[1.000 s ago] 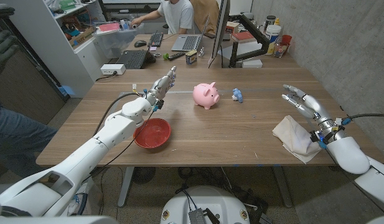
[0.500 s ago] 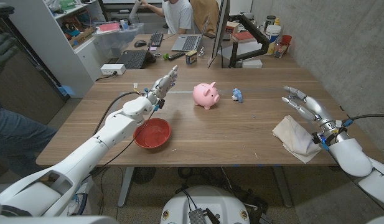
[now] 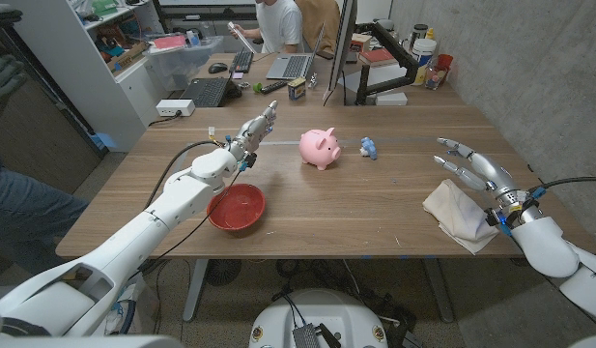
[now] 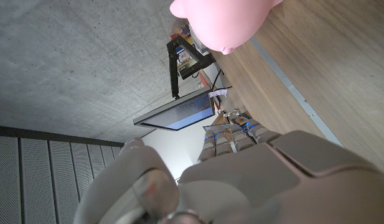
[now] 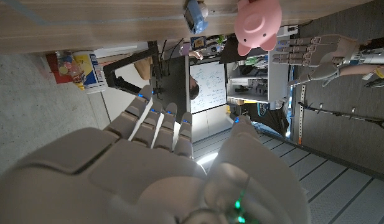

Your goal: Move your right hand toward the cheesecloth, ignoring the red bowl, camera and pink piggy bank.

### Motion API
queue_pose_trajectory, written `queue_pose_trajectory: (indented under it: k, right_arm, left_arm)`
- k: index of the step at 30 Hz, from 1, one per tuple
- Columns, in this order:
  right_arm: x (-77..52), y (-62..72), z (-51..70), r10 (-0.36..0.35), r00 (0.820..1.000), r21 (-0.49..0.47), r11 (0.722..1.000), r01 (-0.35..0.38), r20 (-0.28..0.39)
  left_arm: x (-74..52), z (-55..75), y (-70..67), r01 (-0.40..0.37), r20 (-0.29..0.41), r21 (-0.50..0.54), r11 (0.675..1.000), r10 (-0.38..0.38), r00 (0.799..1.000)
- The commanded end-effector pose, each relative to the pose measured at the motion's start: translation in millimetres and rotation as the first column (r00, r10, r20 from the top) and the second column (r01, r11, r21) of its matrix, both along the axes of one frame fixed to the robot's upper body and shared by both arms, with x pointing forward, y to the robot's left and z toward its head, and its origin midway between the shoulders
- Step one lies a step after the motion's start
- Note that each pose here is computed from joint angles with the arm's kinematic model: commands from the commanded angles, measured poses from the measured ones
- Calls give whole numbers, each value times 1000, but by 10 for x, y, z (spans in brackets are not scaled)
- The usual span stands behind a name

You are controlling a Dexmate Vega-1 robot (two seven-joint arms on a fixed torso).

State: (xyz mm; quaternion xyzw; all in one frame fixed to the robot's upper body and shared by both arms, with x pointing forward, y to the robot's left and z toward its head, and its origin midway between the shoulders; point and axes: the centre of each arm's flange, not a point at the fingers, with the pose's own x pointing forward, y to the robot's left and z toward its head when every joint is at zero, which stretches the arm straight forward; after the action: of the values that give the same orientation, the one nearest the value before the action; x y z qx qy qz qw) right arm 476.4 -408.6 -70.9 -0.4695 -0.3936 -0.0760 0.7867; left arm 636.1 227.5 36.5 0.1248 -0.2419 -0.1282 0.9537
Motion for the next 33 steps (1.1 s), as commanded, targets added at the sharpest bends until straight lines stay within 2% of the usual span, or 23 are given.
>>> queue_pose_trajectory:
  k: [1, 6, 10, 21, 33]
  right_arm:
    - [-2, 60, -68, -45, 999, -62, 997, 45, 2]
    - [-15, 78, -78, -59, 998, -79, 995, 60, 12]
    - [-33, 110, -76, -99, 995, -138, 985, 102, 26]
    - [-49, 136, -104, -139, 990, -195, 971, 141, 23]
    - [-61, 121, -180, -174, 985, -213, 962, 172, 10]
  left_arm:
    - [-14, 3, 1, -1, -2, 12, 1000, 1, 1000]
    - [-7, -10, 6, 2, -6, 20, 1000, -2, 1000]
    - [-4, -29, -4, 4, -10, 28, 1000, -4, 1000]
    - [-29, -54, 24, -2, -12, 27, 1000, 2, 1000]
    - [-27, -137, 17, -2, -26, 34, 999, 3, 1000]
